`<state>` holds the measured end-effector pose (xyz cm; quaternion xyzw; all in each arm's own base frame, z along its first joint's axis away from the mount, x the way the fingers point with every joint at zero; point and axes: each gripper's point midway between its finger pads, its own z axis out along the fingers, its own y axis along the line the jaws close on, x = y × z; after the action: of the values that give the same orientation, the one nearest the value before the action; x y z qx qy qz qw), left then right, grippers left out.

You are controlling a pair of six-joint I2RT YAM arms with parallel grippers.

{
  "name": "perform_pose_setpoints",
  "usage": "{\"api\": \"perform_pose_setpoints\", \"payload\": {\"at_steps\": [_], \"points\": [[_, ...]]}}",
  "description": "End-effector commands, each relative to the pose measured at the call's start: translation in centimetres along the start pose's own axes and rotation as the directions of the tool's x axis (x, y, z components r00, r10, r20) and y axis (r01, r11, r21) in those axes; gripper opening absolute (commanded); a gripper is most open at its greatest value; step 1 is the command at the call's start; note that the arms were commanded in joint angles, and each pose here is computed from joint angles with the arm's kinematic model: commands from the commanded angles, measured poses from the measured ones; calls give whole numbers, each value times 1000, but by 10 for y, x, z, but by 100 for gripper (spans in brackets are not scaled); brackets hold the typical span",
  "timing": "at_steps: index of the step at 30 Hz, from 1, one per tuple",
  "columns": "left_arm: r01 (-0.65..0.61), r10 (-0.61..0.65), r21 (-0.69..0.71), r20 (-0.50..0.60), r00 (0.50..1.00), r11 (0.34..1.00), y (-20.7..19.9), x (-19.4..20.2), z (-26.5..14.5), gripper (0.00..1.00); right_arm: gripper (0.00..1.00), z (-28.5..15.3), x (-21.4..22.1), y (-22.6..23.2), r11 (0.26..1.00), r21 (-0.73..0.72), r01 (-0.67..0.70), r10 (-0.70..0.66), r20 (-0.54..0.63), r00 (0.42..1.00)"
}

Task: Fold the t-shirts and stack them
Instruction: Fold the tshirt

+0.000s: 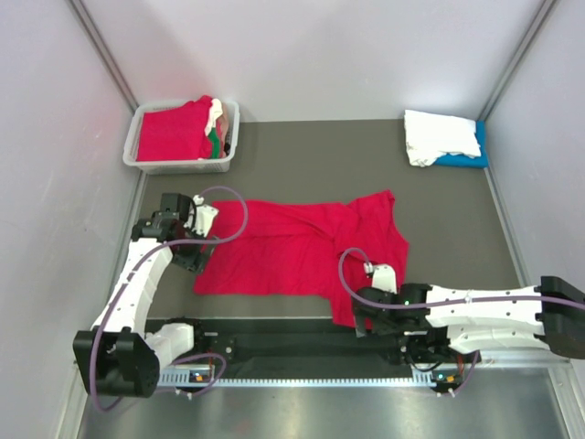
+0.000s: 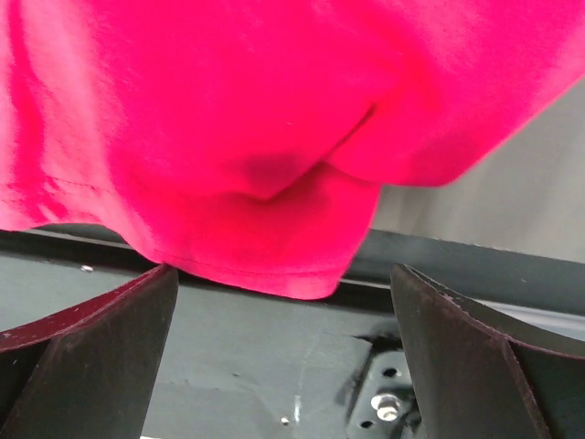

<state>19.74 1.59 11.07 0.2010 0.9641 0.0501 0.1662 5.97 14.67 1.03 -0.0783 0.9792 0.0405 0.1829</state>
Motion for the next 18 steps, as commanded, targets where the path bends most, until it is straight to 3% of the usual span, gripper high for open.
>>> {"api": "perform_pose_setpoints", "payload": {"at_steps": [1,8,11,12,15,18], "points": [[17,-17,-10,67,998,1000,5,-17,-13,79,97,2,-6,20,998,-65,-13,15,22,1000],[21,-20,-16,71,997,1000,5,-17,-13,79,84,4,-11,27,999,-53,3,-1,30,1000],[16,-14,-29,69,998,999,8,-16,-13,79,71,3,-13,29,998,-62,0,3,35,999],[13,-11,-30,70,997,999,8,-17,-12,79,59,2,-13,30,998,-64,-3,5,37,999],[4,-2,-34,74,997,999,9,-19,-9,79,38,0,-16,31,998,-60,-3,6,45,999],[11,-9,-27,82,997,1000,10,-25,-3,79,35,-1,-18,31,999,-50,-2,5,47,999]]}}
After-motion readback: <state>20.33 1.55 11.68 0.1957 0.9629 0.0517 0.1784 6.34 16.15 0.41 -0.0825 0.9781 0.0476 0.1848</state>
